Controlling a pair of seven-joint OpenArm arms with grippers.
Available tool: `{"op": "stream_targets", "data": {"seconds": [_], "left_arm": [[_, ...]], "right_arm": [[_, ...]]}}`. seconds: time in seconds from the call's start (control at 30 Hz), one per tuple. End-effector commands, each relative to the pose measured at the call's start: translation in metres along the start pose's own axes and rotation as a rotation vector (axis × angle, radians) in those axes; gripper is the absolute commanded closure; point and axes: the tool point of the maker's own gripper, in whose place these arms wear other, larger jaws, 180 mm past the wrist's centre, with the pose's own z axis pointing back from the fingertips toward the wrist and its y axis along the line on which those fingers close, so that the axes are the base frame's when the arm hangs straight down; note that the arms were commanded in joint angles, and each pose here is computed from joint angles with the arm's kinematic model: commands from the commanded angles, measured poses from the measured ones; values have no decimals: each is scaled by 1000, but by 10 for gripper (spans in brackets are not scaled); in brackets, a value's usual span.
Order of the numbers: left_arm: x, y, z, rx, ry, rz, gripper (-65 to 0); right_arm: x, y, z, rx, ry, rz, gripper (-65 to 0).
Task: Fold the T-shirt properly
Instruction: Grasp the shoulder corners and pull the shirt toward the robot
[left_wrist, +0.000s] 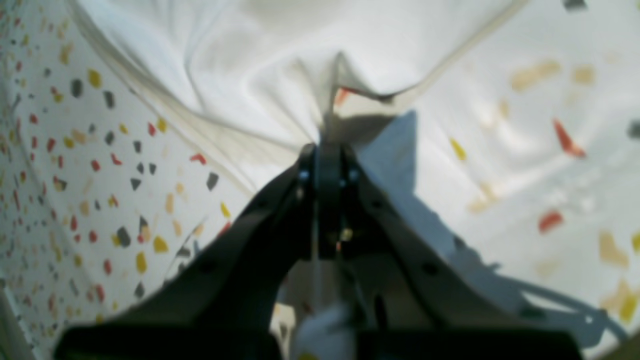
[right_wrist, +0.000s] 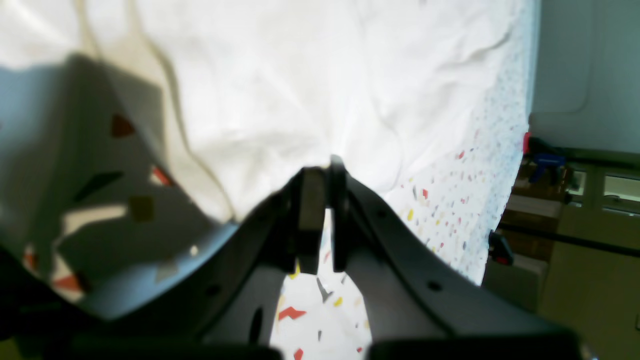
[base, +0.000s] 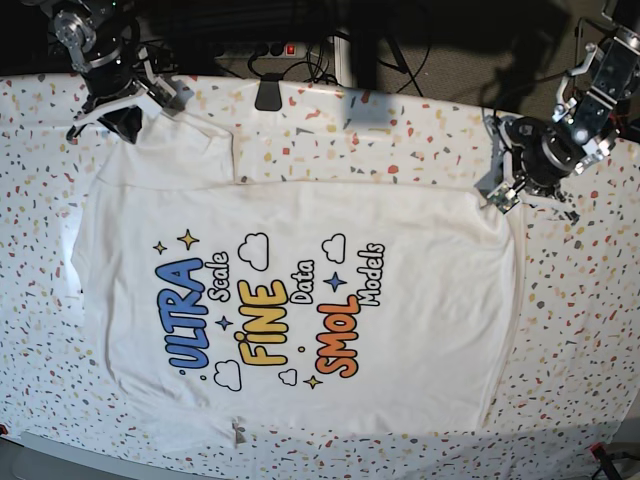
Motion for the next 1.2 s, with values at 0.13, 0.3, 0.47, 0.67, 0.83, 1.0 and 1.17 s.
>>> {"op": "stream_targets", "data": {"seconds": [0.13, 0.3, 0.47, 0.67, 0.83, 1.0, 1.17], "left_arm": [[12, 13, 31, 83, -49, -39, 0], [0, 9, 42, 137, -10, -2, 0], [-20, -5, 54, 175, 31, 42, 0], [-41, -17, 82, 224, 57, 117, 0], [-48, -28, 101, 233, 64, 138, 0], [-55, -42, 113, 245, 76, 142, 0], [-48, -36, 116, 281, 39, 109, 0]], "right_arm": [[-12, -11, 22, -42, 18, -2, 0], [-26, -8, 50, -45, 59, -25, 0], [-38, -6, 77, -40, 110, -39, 0], [-39, 3, 100, -58, 154, -74, 0], [-37, 14, 117, -64, 189, -100, 0], [-35, 12, 131, -98, 201, -127, 0], [-29, -8, 131, -181, 184, -154, 0]]}}
